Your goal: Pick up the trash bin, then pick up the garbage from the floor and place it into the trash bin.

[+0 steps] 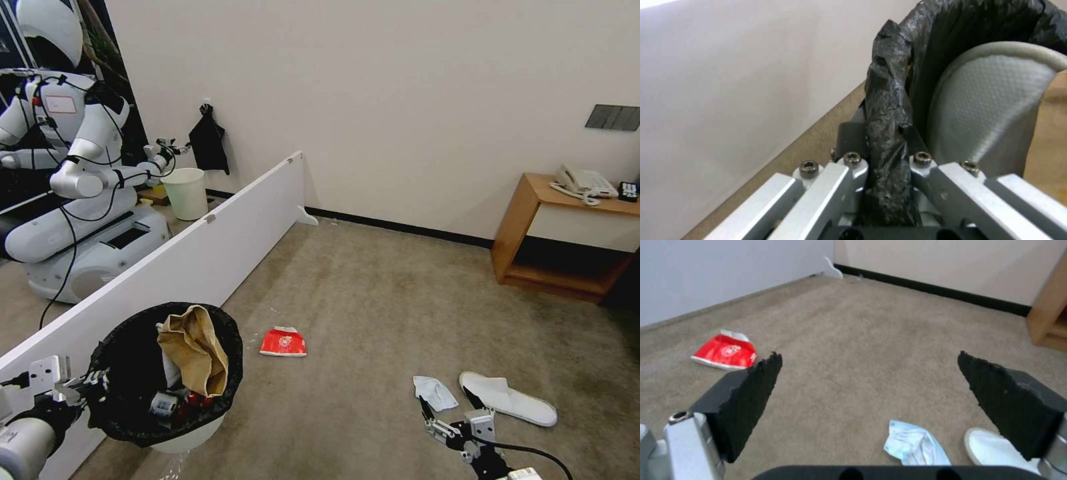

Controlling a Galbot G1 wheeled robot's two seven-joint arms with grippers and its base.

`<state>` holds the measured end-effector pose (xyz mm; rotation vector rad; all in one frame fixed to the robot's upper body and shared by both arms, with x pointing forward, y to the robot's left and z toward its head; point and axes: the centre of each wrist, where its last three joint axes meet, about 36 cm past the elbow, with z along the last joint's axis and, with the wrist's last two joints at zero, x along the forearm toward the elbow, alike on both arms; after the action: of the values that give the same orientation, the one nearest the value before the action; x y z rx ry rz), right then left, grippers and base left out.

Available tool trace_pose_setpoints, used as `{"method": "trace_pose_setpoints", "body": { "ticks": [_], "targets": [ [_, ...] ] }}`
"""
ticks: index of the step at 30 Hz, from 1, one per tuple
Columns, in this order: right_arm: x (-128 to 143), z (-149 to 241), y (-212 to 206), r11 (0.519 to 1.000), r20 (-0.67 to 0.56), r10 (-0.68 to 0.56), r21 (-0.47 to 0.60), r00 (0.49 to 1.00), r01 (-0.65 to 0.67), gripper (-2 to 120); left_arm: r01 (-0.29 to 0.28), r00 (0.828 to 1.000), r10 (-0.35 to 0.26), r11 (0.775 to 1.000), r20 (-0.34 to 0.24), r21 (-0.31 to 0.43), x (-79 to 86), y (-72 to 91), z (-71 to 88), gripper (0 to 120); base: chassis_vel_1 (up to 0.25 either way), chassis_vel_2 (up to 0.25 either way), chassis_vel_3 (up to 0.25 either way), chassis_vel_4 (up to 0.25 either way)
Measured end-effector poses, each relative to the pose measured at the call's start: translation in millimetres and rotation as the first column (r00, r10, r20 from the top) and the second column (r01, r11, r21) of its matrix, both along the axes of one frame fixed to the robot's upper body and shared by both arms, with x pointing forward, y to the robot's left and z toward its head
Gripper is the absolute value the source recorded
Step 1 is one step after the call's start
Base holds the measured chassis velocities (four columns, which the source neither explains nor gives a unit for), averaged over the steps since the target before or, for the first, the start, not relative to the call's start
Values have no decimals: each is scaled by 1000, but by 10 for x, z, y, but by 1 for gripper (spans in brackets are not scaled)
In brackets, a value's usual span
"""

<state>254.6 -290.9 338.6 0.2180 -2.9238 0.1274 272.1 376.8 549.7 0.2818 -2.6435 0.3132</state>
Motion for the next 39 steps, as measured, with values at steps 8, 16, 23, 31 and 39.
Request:
{"method": "trace_pose_setpoints", "body": {
  "ticks": [8, 16, 23, 31, 39],
  "targets": [
    [-21, 17, -46, 1000, 9, 5, 12, 1000, -5, 100, 8, 1000, -8, 1000, 2, -7, 21, -20, -11, 4, -60, 53, 57, -56],
    [22, 62, -26, 1000, 29, 5, 23, 1000, -6, 100, 15, 1000, -15, 1000, 5, -6, 28, -24, 9, 4, -66, 57, 57, -60],
    [0, 57, -19, 1000, 29, 7, 20, 1000, -7, 100, 21, 1000, -20, 1000, 10, -2, 10, -51, 41, 4, -55, 48, 52, -68],
    [0, 132, -71, 1000, 44, 5, 12, 999, -5, 100, 24, 1000, -24, 1000, 6, -6, -5, -77, 27, 4, -66, 63, 54, -60],
    [5, 142, -30, 1000, 48, 12, 20, 999, -13, 100, 20, 1000, -20, 1000, 1, -8, -42, -77, 23, 4, -48, 59, 55, -64]
  ]
}}
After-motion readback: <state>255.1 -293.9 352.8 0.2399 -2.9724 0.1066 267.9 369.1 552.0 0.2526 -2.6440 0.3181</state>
